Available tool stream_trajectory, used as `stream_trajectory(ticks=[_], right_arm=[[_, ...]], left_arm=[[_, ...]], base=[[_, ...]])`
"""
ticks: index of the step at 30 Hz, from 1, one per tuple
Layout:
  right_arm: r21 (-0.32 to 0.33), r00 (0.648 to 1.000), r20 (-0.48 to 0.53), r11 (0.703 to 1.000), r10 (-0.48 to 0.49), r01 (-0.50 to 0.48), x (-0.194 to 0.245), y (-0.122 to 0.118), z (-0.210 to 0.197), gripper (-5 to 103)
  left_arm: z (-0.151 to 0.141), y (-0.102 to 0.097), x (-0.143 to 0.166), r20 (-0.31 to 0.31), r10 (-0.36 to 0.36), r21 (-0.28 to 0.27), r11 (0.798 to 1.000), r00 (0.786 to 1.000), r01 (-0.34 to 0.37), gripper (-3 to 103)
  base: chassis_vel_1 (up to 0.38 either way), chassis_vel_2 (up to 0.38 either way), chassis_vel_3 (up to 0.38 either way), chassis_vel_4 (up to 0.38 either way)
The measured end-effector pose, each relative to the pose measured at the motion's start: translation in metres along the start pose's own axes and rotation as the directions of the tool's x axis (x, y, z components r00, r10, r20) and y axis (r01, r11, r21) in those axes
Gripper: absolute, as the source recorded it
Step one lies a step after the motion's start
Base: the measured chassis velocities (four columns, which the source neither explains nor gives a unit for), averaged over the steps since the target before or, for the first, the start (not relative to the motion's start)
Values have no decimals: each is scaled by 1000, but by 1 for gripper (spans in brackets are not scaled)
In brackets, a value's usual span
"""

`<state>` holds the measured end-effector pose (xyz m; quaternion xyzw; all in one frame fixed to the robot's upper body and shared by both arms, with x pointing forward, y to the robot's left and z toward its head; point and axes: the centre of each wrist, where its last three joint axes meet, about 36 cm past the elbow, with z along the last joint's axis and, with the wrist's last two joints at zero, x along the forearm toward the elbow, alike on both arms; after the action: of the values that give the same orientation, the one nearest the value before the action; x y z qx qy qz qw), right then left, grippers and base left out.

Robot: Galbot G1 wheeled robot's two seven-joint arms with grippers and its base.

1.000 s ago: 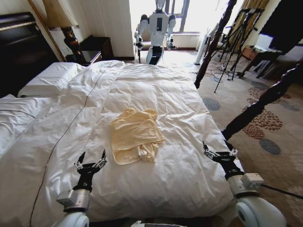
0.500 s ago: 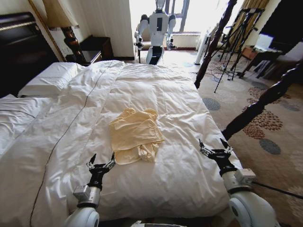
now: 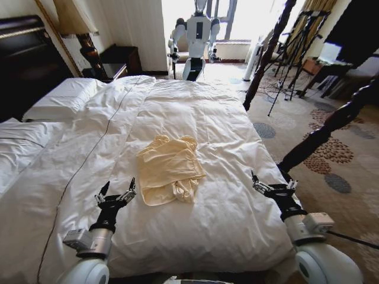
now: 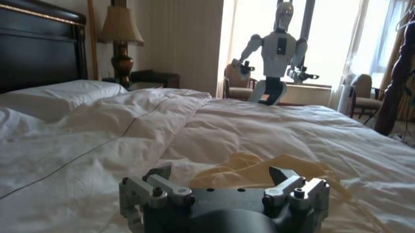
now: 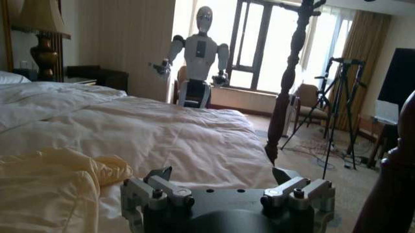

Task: Pick up the clothes from the bed and hang them on the clothes hanger.

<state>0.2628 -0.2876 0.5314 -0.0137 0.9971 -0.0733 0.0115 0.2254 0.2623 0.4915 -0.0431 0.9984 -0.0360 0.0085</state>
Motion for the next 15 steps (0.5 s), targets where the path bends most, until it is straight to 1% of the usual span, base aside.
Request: stream_trajectory(ticks=[1, 2, 3, 4, 5, 7, 10, 11, 13, 15], right_arm=[[-1, 1000, -2, 1000, -1, 1, -1, 0, 1, 100], [-4, 1000, -5, 1000, -3, 3, -2, 1, 3, 100], [-6, 1000, -6, 1000, -5, 5, -3, 2, 4, 100], [-6, 1000, -6, 1000, -6, 5, -3, 2, 4, 100], [-6, 1000, -6, 1000, -6, 5, -3, 2, 4, 100], [-5, 1000, -4, 1000, -10, 10, -7, 3, 6, 100], [-4, 1000, -4, 1000, -11, 11, -11, 5, 7, 100], [-4, 1000, -4, 1000, -11, 11, -11, 5, 7, 100], [-7, 1000, -10, 1000, -16, 16, -14, 8, 8, 100], [-6, 1000, -14, 1000, -23, 23, -17, 10, 8, 100]], left_arm=[[10, 0, -2, -18, -2, -17, 1000, 1000, 2, 100], [34, -1, -5, -59, -10, -35, 999, 998, 8, 100], [51, -2, -7, -86, -21, -41, 999, 996, 18, 100], [60, -3, -8, -103, -25, -39, 999, 994, 21, 100], [60, -3, -8, -103, -25, -39, 999, 994, 21, 100], [85, -13, -13, -163, -19, -11, 1000, 986, 18, 100], [98, -23, -22, -193, -5, 11, 1000, 981, 8, 100], [98, -23, -22, -193, -5, 11, 1000, 981, 8, 100], [109, -28, -33, -212, -7, 9, 1000, 977, 9, 100], [115, -27, -39, -219, -20, -6, 1000, 976, 19, 100]], base=[[0, 0, 0, 0], [0, 0, 0, 0], [0, 0, 0, 0], [0, 0, 0, 0], [0, 0, 0, 0], [0, 0, 0, 0], [0, 0, 0, 0], [0, 0, 0, 0], [0, 0, 0, 0], [0, 0, 0, 0]])
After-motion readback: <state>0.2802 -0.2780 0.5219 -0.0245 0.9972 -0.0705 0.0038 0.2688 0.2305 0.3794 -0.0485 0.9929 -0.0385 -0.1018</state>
